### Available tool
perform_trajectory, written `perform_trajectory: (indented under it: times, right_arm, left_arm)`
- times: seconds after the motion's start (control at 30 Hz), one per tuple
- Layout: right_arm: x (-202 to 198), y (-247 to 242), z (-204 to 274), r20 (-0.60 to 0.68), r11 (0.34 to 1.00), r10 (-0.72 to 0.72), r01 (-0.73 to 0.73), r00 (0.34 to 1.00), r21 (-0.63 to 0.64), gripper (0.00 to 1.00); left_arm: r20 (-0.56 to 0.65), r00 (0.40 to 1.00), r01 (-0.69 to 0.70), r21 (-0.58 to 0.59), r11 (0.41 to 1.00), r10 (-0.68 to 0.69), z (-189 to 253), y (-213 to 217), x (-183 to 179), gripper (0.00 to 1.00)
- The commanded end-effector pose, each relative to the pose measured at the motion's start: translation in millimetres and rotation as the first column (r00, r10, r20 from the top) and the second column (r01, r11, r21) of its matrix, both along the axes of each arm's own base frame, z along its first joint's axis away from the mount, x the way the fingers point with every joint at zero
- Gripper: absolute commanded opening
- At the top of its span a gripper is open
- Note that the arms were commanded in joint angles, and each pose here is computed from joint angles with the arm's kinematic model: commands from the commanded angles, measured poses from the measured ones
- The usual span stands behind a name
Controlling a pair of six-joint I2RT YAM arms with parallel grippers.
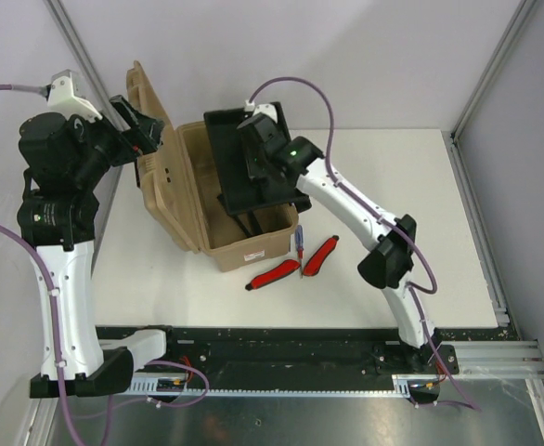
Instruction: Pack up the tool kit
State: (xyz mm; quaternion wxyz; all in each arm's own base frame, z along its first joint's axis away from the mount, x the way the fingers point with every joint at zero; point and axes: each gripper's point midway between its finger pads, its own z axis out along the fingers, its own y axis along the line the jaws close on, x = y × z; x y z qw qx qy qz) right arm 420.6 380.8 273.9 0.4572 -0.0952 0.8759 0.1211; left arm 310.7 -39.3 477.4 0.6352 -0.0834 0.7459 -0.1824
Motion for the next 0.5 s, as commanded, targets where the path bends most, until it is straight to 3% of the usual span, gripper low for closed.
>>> perform_trajectory:
  times: [0.0,0.47]
  right_arm:
    - [-8.2,17.2,28.3,0.060,0.998,0.010,-0.013,0.998,0.057,0.00]
    - [-48.1,60.8,5.8,0.027,0.996,0.076,-0.077,0.997,0.040,0.00]
  left_arm:
    - [0.043,0.998,-0.039,0.021,0.999,0.038,13.9,6.5,-6.6,0.99]
    - [0.025,0.994,-0.104,0.023,0.994,0.103,8.2,17.4,-7.5,1.00]
